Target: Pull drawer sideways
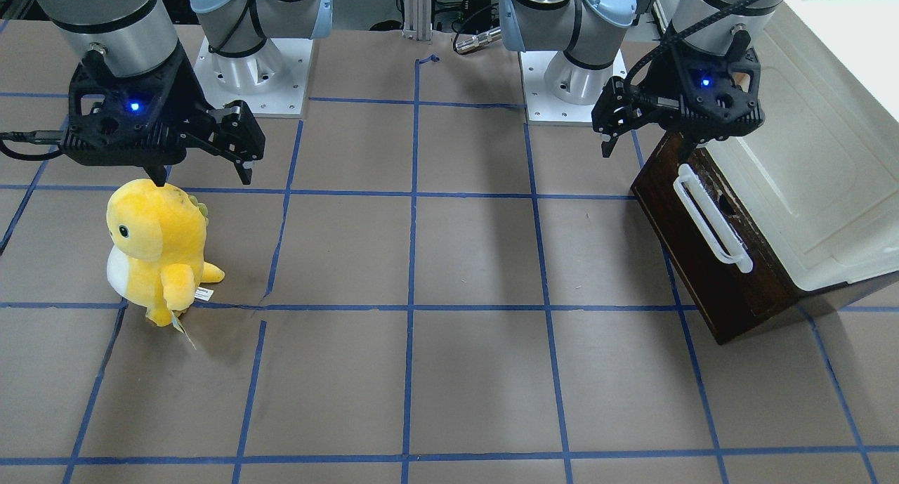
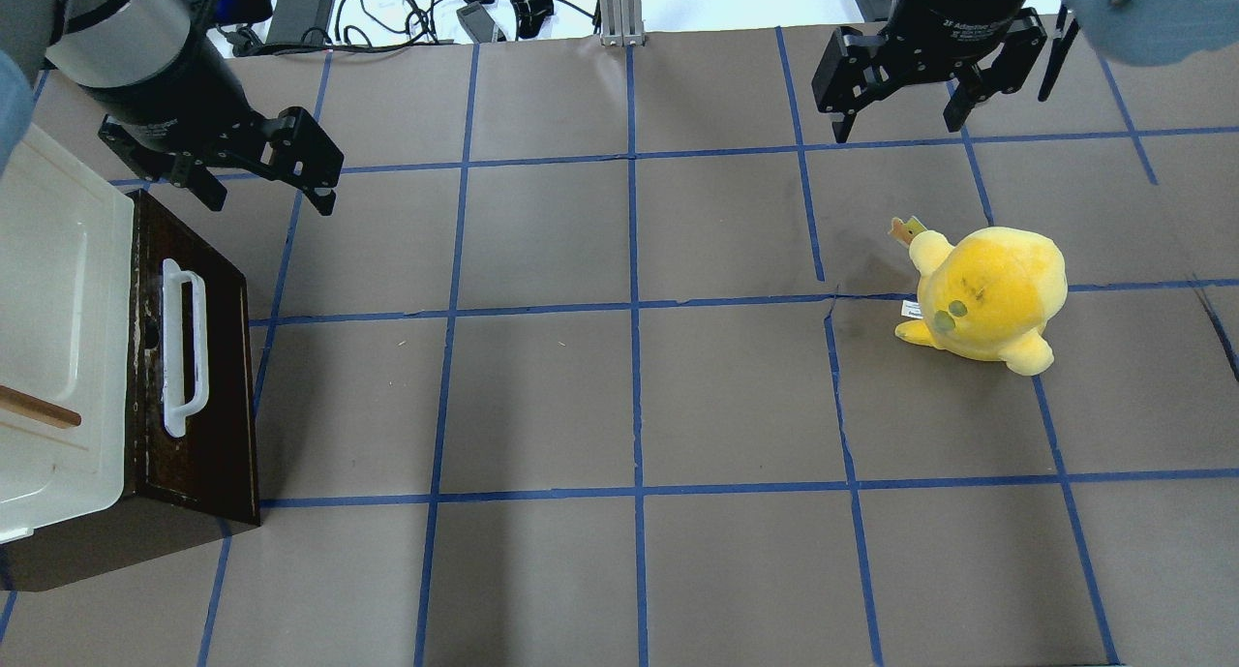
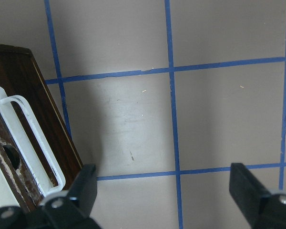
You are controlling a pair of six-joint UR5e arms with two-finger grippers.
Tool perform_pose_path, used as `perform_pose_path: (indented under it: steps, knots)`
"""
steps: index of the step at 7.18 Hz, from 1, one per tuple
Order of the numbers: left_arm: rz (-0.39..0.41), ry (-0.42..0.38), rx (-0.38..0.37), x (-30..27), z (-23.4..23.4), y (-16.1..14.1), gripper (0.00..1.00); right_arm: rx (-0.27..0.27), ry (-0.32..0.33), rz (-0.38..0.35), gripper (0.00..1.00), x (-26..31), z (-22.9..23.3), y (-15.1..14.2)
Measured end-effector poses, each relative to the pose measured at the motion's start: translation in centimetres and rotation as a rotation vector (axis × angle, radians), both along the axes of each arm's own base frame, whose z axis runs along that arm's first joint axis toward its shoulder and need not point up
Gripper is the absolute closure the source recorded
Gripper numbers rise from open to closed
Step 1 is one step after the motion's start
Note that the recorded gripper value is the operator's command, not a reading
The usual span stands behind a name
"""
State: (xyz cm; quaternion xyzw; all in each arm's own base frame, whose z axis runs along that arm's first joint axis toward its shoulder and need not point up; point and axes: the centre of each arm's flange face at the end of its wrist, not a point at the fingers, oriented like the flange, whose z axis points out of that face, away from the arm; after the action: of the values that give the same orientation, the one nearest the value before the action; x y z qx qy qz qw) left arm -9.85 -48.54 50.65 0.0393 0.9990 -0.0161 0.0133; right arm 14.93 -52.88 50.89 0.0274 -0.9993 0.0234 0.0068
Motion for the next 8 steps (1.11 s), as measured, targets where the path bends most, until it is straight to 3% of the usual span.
perform_pose_path:
  steps: [8]
  knots:
    - [-0.002, -0.007, 0.017, 0.18, -0.38, -0.12, 0.00, 0.000, 0.000, 0.000, 0.00, 0.00, 0.00, 0.00]
